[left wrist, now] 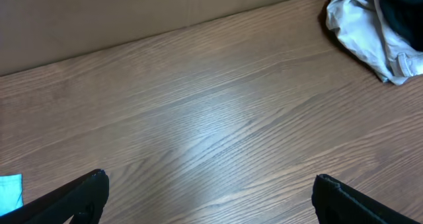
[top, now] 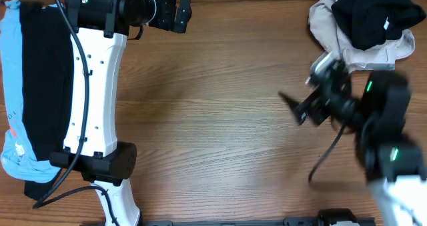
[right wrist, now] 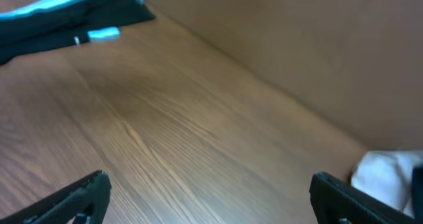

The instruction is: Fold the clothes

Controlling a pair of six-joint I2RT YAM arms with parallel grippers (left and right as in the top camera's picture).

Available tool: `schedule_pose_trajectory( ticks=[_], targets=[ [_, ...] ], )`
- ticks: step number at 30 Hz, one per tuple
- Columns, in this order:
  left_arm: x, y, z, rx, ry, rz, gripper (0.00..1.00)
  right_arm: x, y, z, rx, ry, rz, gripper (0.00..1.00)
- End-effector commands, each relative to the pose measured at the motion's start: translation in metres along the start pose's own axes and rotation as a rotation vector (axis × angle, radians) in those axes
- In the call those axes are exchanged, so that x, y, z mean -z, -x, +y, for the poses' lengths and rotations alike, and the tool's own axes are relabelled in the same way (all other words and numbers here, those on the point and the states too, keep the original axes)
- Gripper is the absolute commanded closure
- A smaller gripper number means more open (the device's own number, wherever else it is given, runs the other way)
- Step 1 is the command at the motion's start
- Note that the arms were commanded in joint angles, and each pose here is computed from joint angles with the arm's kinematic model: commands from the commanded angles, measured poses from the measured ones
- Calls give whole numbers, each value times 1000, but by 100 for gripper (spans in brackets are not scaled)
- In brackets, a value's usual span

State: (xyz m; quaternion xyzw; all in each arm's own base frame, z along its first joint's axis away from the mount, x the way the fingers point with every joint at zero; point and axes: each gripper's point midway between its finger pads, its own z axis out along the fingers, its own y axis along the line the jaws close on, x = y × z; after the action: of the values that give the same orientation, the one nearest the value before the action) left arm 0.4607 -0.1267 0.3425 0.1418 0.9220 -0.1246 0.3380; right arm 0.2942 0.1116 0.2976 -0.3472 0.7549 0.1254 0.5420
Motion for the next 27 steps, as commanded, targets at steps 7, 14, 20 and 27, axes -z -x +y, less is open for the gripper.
schedule_pose_trajectory(
  ticks=[7, 14, 20, 27],
  targets=[
    [-6, -2, 0, -18, -1, 13, 0, 17, -53, 20, -125, -184, -189, 0],
    [-6, -2, 0, -18, -1, 13, 0, 14, -107, 39, -95, -223, -268, 0],
    [-6, -2, 0, -18, -1, 13, 0, 10, -133, 43, -183, -246, -308, 0],
    [-6, -2, 0, -18, -1, 13, 0, 11, -147, 36, -199, -311, -291, 0]
  ],
)
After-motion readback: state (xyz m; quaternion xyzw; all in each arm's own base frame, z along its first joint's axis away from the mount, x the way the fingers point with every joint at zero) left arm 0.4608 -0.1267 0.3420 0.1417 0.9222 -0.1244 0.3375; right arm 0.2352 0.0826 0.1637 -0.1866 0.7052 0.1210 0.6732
